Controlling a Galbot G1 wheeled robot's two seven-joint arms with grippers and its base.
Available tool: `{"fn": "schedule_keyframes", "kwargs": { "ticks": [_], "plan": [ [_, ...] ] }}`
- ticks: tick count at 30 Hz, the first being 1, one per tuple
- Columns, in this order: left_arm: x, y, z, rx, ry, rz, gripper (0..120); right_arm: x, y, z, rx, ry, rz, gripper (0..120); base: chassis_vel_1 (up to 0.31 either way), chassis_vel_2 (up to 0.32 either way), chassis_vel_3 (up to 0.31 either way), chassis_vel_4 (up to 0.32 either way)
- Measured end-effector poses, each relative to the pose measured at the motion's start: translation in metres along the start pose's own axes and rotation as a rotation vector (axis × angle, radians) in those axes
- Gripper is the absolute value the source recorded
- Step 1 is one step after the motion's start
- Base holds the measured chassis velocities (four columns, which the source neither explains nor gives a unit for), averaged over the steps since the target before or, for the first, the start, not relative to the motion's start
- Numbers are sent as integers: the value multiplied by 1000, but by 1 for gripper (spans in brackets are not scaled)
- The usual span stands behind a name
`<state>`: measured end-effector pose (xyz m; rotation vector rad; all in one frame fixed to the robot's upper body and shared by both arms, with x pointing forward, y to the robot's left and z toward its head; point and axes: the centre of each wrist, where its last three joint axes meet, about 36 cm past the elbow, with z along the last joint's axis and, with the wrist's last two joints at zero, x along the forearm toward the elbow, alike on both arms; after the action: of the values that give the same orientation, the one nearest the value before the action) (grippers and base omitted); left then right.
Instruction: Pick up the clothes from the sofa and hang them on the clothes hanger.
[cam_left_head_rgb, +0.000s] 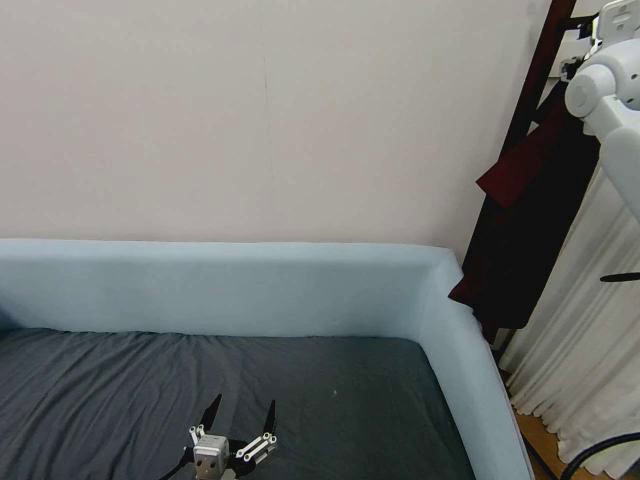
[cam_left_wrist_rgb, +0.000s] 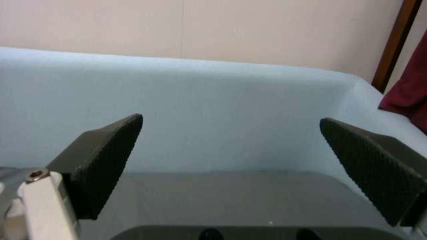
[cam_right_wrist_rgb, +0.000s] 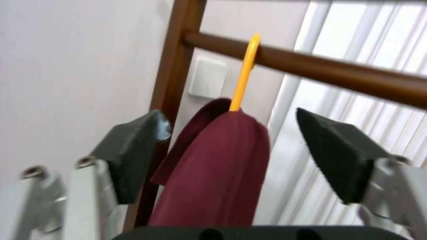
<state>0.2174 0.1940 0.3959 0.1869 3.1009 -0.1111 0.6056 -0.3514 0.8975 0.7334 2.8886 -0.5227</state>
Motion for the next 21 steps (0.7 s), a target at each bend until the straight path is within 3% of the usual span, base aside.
{"fn": "schedule_keyframes", "kwargs": {
  "ticks": [5, 6, 9, 10, 14, 18, 21],
  "plan": [
    [0, 0, 0, 0, 0, 0, 100, 57, -25, 7, -4, -94, -69, 99, 0, 0, 0, 0],
    [0, 0, 0, 0, 0, 0, 100, 57, -25, 7, -4, -94, -69, 99, 0, 0, 0, 0],
    [0, 0, 0, 0, 0, 0, 100, 118, -49, 20, -61, -162, -206, 100, 0, 0, 0, 0],
    [0, 0, 0, 0, 0, 0, 100, 118, -49, 20, -61, -162, -206, 100, 0, 0, 0, 0],
    [0, 0, 0, 0, 0, 0, 100, 184, -51, 51, -207, -113, -488, 100, 0, 0, 0, 0],
    [0, 0, 0, 0, 0, 0, 100, 197, -51, 60, -250, -98, -527, 100, 0, 0, 0, 0],
    [0, 0, 0, 0, 0, 0, 100, 207, -42, 97, -316, -113, -565, 100, 0, 0, 0, 0]
  ]
}}
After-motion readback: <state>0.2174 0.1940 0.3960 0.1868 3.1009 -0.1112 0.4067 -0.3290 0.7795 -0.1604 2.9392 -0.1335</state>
